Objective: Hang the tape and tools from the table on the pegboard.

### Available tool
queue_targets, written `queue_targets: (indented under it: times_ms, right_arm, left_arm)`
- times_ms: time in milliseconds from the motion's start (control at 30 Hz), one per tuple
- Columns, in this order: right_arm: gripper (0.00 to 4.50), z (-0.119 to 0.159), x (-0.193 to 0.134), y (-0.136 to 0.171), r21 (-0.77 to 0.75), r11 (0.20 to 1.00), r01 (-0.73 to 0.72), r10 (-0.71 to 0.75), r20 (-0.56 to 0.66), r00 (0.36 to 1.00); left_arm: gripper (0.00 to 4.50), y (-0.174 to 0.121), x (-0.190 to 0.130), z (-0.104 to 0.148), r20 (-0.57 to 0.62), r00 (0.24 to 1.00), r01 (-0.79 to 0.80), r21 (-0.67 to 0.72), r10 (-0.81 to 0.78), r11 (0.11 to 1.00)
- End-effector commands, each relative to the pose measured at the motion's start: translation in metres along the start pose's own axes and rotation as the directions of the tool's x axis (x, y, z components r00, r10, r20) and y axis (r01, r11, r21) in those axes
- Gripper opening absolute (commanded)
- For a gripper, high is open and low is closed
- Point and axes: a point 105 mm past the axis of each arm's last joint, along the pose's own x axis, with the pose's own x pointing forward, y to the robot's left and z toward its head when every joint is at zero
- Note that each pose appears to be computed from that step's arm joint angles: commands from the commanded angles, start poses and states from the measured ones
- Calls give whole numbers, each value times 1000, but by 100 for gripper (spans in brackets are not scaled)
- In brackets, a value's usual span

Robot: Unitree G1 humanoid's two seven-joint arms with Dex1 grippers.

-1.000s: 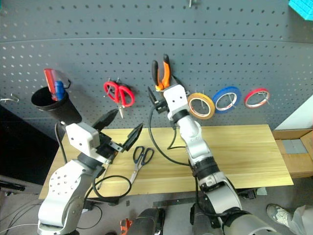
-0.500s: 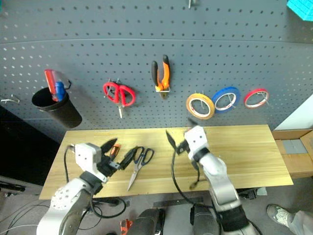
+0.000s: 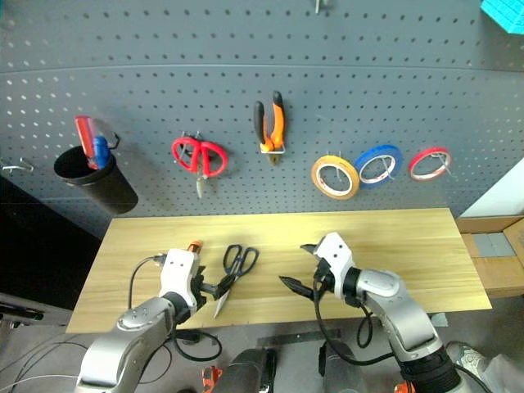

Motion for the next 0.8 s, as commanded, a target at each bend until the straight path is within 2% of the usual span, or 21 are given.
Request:
queue_targets:
  times_ms: [33,267,467,667,800]
  right_arm:
    - [445,17,2,3,-60,998,-21,24,53,998]
    - [445,19,4,-4,-72,997,27,-23,59,998]
    - [445,19,3,-6,-75,997,30,-26,56,998]
    - [445,18,4,-8,-76,996,37,-33,45,998]
    - [445,19,4,-9,-75,996,37,-34,45,998]
  left_arm:
    - [450,-11,4,5,-9,1000,13,33,-13,999]
    - [450,-9,25,2,-70,997,-18,78,23,997]
    - [450,-5,29,2,-90,995,-35,69,41,997]
    - [450,-10,32,-25,-231,972,-26,49,37,998]
    - [450,-11,38,-32,-262,963,-52,23,56,998]
